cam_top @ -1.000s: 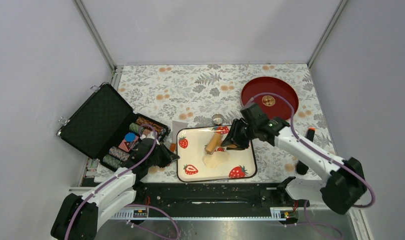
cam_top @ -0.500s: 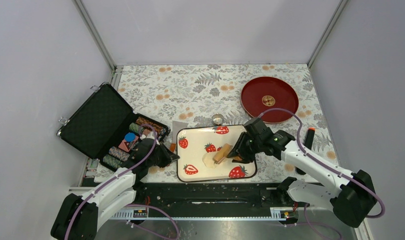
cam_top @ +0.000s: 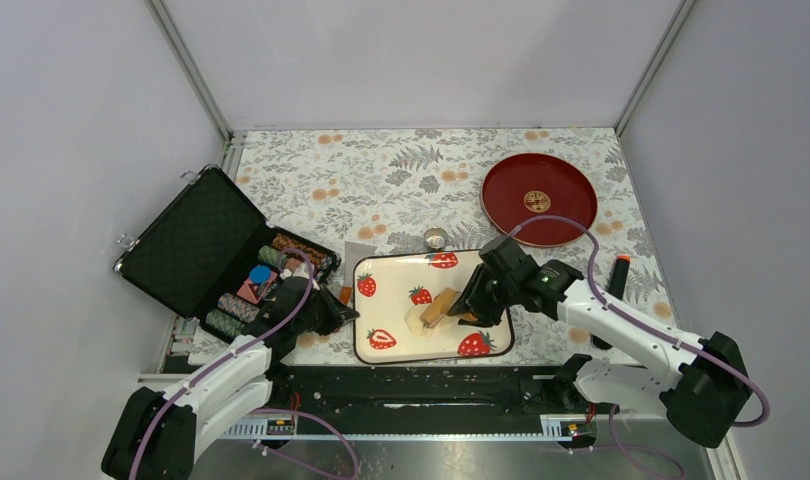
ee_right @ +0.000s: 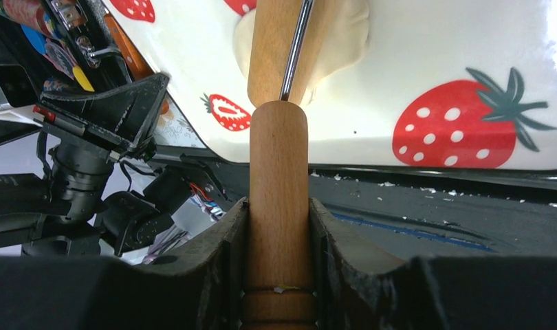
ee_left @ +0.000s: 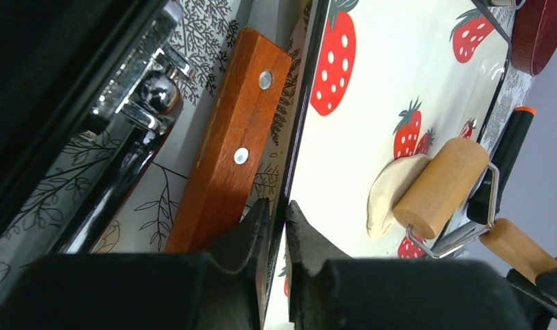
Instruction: Roll out the dumpling wrappers from the dough
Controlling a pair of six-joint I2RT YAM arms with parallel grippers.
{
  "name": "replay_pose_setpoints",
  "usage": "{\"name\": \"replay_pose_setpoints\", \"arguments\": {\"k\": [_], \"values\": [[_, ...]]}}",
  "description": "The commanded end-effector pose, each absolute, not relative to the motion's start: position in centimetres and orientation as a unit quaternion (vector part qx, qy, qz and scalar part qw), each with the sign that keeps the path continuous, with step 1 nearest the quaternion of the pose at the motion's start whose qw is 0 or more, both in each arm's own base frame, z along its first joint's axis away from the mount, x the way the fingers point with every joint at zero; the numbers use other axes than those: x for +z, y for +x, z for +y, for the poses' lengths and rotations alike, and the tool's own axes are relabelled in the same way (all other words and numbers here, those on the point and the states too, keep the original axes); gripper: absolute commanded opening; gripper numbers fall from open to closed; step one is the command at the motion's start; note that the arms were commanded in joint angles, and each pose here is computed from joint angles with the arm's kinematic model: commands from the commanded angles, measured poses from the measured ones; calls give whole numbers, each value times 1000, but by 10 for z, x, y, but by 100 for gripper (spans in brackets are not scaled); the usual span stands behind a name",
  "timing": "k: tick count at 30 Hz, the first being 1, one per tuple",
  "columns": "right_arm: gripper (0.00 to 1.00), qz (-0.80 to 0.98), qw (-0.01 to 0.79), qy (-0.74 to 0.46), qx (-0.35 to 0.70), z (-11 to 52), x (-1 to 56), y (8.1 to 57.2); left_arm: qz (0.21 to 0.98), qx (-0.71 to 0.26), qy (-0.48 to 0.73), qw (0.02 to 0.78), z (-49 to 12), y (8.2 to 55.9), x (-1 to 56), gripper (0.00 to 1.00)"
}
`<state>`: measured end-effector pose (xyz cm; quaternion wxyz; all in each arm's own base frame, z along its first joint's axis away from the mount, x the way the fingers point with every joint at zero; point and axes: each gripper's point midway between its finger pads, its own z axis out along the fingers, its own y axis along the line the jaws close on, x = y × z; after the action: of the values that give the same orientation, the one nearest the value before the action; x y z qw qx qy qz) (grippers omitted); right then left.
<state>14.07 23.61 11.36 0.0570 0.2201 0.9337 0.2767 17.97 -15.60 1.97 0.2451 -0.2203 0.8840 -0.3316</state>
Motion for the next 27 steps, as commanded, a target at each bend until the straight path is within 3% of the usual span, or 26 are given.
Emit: {"name": "replay_pose_setpoints", "arguments": {"k": [1, 11, 27], "values": [[0, 918, 68, 220, 324, 252, 147, 140, 890, -310, -235, 239, -148, 176, 8, 0], [0, 916, 64, 230, 321, 251, 144, 132, 890, -309, -236, 240, -147, 177, 8, 0], [0, 901, 26, 328, 281, 222, 69, 105, 890, -309, -235, 241, -147, 176, 9, 0]]}}
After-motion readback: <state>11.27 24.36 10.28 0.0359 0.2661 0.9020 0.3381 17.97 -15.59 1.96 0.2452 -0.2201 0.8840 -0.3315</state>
